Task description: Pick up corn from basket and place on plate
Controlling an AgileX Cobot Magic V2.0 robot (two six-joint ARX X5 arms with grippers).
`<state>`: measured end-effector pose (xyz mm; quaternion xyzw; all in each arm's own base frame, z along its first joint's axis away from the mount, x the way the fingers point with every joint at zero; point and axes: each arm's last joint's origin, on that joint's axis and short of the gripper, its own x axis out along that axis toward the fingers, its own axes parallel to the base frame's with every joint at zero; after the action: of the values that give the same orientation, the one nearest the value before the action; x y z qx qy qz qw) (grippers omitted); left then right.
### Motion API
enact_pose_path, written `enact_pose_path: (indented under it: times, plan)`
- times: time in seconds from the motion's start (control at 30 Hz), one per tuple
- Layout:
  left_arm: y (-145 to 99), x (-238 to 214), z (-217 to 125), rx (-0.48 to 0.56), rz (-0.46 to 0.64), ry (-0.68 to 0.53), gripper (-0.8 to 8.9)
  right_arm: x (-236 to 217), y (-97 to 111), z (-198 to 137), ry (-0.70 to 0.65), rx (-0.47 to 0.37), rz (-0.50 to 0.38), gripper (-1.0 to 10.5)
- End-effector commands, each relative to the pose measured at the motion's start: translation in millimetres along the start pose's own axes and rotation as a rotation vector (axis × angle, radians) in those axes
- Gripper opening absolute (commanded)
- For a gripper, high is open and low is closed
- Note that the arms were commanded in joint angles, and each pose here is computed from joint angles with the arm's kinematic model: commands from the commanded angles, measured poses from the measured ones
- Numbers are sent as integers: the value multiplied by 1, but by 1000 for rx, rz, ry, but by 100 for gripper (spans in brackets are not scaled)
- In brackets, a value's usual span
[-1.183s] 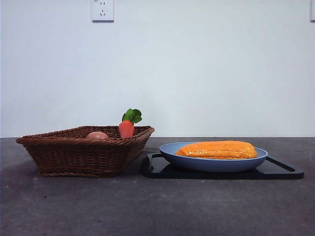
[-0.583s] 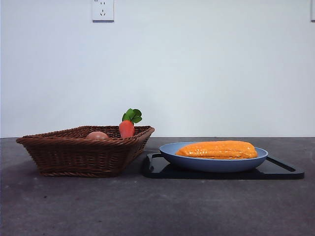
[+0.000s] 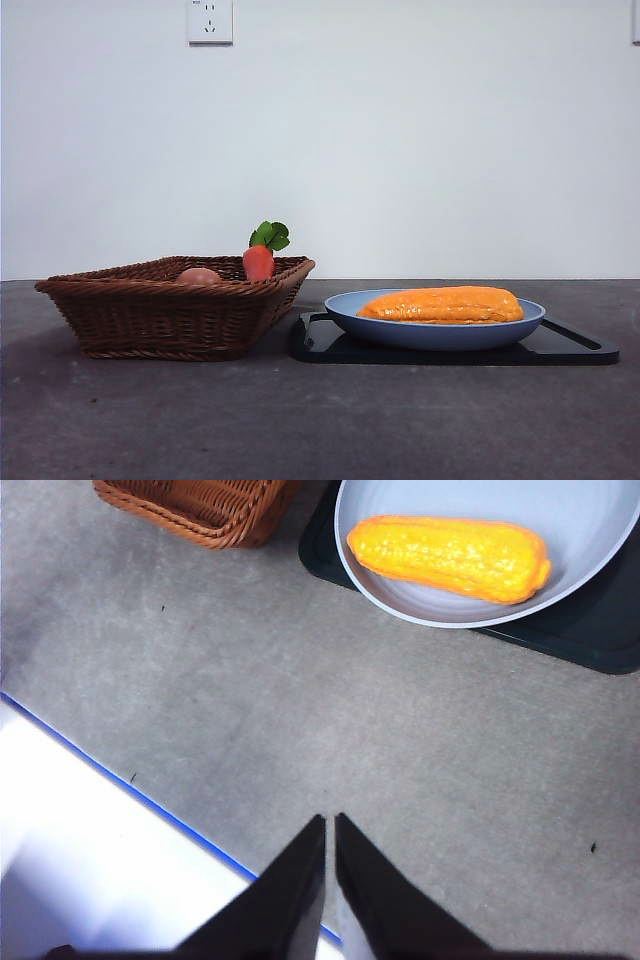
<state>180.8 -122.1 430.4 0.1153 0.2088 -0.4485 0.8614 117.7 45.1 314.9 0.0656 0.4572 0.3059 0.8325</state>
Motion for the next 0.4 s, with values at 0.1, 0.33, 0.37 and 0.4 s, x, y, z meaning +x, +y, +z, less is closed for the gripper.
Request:
enact_pose_path:
  times: [0.1, 0.33, 0.37, 0.4]
  plan:
    - [15, -30, -50, -3, 235, -258, 4, -2, 2, 2, -11, -14, 3, 2]
    - [7, -56, -150, -68, 571, -412, 4, -2, 2, 2, -12, -14, 3, 1]
    - [6, -56, -161, -88, 621, -412, 4, -2, 2, 3, -11, -14, 3, 2]
    - [4, -55, -172, -103, 664, -408, 4, -2, 2, 3, -11, -14, 3, 2]
